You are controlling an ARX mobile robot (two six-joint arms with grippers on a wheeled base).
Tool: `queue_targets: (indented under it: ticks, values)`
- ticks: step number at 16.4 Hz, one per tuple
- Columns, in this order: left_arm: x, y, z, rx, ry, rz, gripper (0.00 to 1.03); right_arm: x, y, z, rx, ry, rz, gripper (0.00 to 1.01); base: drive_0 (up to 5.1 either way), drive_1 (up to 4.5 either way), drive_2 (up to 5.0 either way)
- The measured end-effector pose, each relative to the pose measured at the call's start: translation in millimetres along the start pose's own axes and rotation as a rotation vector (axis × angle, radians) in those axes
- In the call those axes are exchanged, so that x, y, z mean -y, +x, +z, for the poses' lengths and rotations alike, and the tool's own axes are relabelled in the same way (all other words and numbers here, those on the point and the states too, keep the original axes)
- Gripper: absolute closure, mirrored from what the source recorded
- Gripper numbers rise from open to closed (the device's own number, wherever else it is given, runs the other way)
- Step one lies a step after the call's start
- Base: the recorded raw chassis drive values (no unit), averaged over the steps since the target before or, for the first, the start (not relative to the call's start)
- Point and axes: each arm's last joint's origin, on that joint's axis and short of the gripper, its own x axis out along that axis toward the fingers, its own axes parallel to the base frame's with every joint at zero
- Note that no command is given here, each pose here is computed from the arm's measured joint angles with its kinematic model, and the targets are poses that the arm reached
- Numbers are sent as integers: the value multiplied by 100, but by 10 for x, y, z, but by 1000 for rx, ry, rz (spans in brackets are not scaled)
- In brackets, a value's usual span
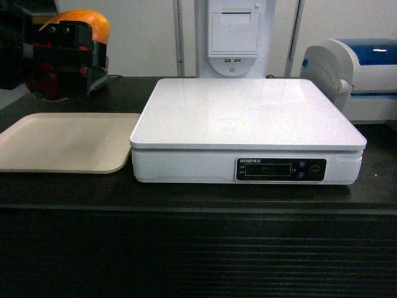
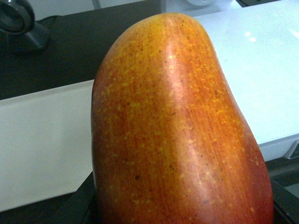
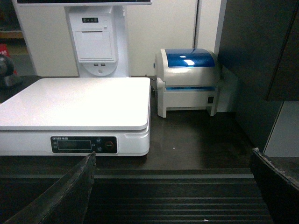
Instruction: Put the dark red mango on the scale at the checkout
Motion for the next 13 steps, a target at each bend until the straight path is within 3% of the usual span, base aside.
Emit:
queue_targets:
  ticks: [2,4,5,9,13]
  values:
    - [140,-5,11,4,-7,-38,42,0,0,0,0,0,0,3,0,0,0]
    - [817,292,267,2,-53,-201,42,0,0,0,0,0,0,3,0,0,0]
    - [990,408,290,-23,-51,-236,42,0,0,0,0,0,0,3,0,0,0]
    - [1378,652,409,-41,-49,-275,42,0,0,0,0,0,0,3,0,0,0]
    - [1531,766,438,-58,-43,-289,43,0,0,0,0,0,0,3,0,0,0]
